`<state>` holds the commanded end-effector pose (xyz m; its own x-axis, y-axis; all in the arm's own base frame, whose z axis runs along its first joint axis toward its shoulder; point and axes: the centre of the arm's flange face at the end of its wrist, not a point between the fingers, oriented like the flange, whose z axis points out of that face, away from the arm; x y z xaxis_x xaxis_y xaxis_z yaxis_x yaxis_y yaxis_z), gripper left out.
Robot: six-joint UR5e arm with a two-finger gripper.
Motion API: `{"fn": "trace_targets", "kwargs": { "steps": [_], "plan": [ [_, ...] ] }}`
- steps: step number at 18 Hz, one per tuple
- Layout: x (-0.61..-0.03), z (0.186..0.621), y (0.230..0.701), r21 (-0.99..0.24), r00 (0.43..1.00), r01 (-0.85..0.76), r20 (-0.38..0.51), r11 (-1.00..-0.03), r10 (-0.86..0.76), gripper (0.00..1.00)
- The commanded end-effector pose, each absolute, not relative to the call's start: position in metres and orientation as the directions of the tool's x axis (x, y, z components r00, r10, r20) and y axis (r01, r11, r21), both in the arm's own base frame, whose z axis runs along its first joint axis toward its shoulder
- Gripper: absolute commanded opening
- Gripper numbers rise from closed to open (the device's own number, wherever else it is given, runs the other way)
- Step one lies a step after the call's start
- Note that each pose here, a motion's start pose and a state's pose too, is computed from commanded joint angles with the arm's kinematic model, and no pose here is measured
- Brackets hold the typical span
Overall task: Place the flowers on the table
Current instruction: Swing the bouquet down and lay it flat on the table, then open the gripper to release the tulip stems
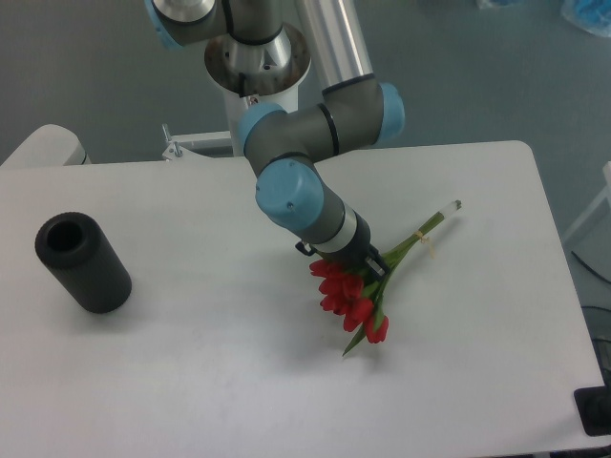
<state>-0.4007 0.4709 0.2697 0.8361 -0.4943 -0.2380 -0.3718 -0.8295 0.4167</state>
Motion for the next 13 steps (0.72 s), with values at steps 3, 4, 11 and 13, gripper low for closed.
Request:
{"fn": "trace_targets", "kwargs": {
  "steps": [3, 4, 11, 13],
  "plan": [
    [-0.427, 0.296, 0.472, 0.320, 0.850, -0.351, -0.285, -0.880, -0.443, 1.00],
    [-0.438, 0.307, 0.469, 0.271, 0.858, -0.341, -0.301, -0.900, -0.416, 1.00],
    [-0.535, 0.379, 0.404, -0.211, 0.934, -0.215, -0.329, -0.954, -0.138, 1.00],
    [-0.559, 0.398, 0.369, -0.272, 0.937, -0.180, -0.340, -0.945, -0.080, 1.00]
  ]
}}
